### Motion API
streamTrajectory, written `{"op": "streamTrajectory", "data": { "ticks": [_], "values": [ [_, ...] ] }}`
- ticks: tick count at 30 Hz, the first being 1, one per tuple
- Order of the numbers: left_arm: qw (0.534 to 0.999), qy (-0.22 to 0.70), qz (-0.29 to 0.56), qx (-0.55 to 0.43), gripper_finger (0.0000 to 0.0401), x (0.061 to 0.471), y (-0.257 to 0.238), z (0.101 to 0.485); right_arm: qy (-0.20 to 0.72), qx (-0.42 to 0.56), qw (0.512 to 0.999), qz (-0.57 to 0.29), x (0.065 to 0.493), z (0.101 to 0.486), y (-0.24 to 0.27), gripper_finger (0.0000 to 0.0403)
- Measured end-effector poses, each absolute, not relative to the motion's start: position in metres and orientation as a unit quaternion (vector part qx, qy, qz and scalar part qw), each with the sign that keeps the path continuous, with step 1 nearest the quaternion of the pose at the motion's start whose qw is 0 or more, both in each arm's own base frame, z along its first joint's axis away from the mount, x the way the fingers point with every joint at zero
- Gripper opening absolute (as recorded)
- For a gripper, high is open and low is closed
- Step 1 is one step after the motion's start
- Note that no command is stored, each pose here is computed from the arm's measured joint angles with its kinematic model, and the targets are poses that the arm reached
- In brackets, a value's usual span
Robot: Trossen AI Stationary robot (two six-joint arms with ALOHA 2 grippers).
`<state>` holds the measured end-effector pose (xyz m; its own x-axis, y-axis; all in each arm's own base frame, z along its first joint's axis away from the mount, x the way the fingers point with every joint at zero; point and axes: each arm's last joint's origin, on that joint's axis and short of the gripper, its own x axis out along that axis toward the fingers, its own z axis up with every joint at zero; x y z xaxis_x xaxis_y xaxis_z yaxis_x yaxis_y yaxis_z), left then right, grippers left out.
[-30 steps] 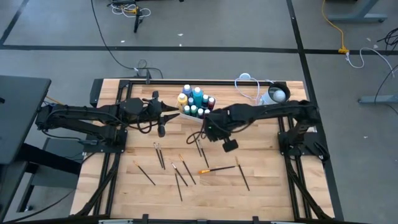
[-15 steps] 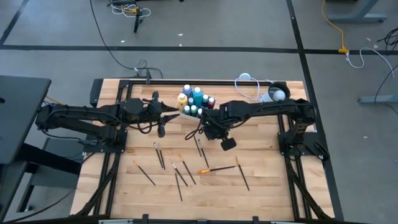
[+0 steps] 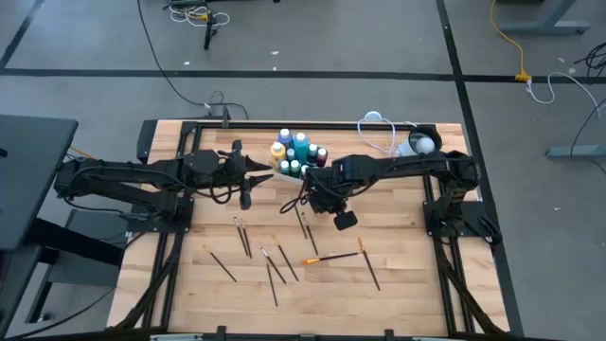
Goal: Pick & Place Paint Supplies
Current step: Move the orange cup to the middle of the table
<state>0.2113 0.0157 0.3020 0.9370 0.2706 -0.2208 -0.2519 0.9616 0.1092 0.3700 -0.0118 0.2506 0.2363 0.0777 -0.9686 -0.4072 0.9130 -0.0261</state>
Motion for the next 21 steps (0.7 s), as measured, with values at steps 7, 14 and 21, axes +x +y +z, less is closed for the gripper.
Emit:
{"op": "streamTrajectory", "data": {
  "ticks": [7, 14, 21],
  "values": [
    [0.982, 0.128, 0.13, 0.041, 0.0103, 0.211, 0.016, 0.3, 0.599, -0.118, 0.779, 0.141, 0.369, 0.253, -0.009, 0.0075],
    [0.981, 0.141, 0.129, 0.042, 0.0103, 0.21, 0.015, 0.298, 0.606, -0.05, 0.789, 0.09, 0.369, 0.255, -0.004, 0.0096],
    [0.981, 0.141, 0.13, 0.04, 0.0103, 0.21, 0.016, 0.298, 0.591, -0.071, 0.801, 0.058, 0.358, 0.275, 0.008, 0.0108]
  ]
}}
